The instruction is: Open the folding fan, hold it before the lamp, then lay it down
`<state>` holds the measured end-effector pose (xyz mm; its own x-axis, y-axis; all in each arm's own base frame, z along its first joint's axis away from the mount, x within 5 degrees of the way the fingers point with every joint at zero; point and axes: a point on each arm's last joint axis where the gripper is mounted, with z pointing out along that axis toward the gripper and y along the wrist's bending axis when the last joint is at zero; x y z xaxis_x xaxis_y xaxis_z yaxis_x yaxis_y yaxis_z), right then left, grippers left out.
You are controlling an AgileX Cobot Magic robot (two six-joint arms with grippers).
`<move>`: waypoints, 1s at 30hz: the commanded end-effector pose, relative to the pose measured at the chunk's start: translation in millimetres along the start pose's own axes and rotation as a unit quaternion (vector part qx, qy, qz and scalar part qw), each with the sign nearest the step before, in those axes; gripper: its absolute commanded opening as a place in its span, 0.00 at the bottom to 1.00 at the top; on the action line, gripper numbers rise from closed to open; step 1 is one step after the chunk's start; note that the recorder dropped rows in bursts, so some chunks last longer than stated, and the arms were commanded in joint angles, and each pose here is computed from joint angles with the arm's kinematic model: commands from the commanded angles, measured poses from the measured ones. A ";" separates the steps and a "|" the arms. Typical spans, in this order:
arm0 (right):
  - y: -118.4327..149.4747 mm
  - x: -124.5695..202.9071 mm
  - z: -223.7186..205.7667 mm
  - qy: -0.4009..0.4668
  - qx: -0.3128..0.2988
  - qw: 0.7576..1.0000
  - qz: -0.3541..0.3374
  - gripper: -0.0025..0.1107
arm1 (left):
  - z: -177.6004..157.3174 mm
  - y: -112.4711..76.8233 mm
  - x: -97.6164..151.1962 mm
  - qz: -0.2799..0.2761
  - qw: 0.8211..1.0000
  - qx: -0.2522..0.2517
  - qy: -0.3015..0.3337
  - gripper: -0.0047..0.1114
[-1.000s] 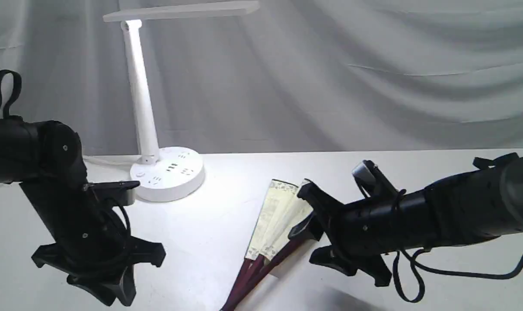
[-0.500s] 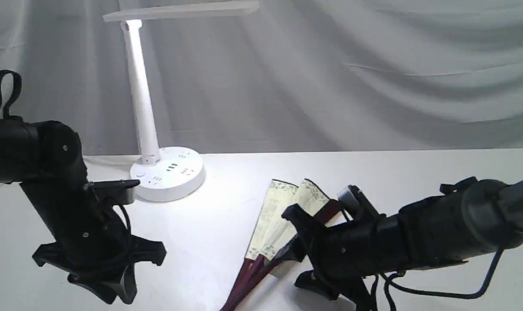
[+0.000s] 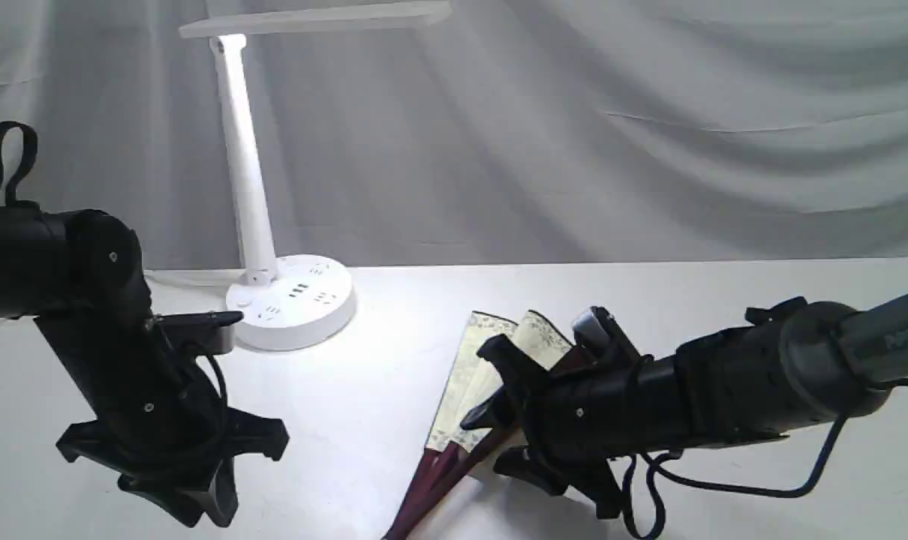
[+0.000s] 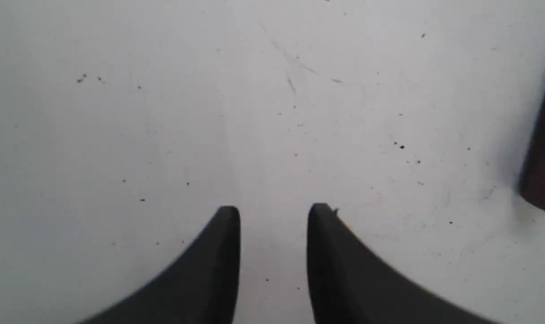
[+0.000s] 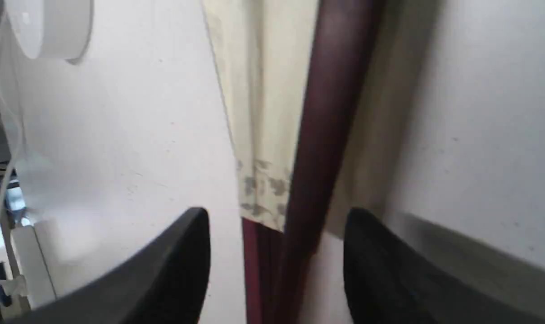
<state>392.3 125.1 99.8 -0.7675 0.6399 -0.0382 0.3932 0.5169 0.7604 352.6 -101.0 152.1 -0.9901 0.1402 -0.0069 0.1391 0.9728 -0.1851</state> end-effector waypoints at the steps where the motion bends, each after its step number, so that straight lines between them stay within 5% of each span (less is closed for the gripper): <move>1: -1.0 -3.2 1.2 -0.014 0.011 1.000 0.017 0.43 | -4.8 -0.1 0.2 -0.002 1.000 0.001 -0.010 0.25; 13: -24.1 3.1 20.1 0.019 0.028 0.998 0.044 0.43 | -4.8 -0.1 0.0 -0.001 1.000 0.001 -0.011 0.25; 30: -16.0 -6.9 26.3 0.004 0.020 0.999 0.044 0.42 | -4.8 -0.2 0.4 0.009 1.000 0.001 -0.009 0.25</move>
<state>406.1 130.5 81.1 -0.7400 0.6705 0.0538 0.4598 0.4458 0.7680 352.8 -101.0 152.1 -0.9886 0.1500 -0.0115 0.1495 0.9713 -0.1849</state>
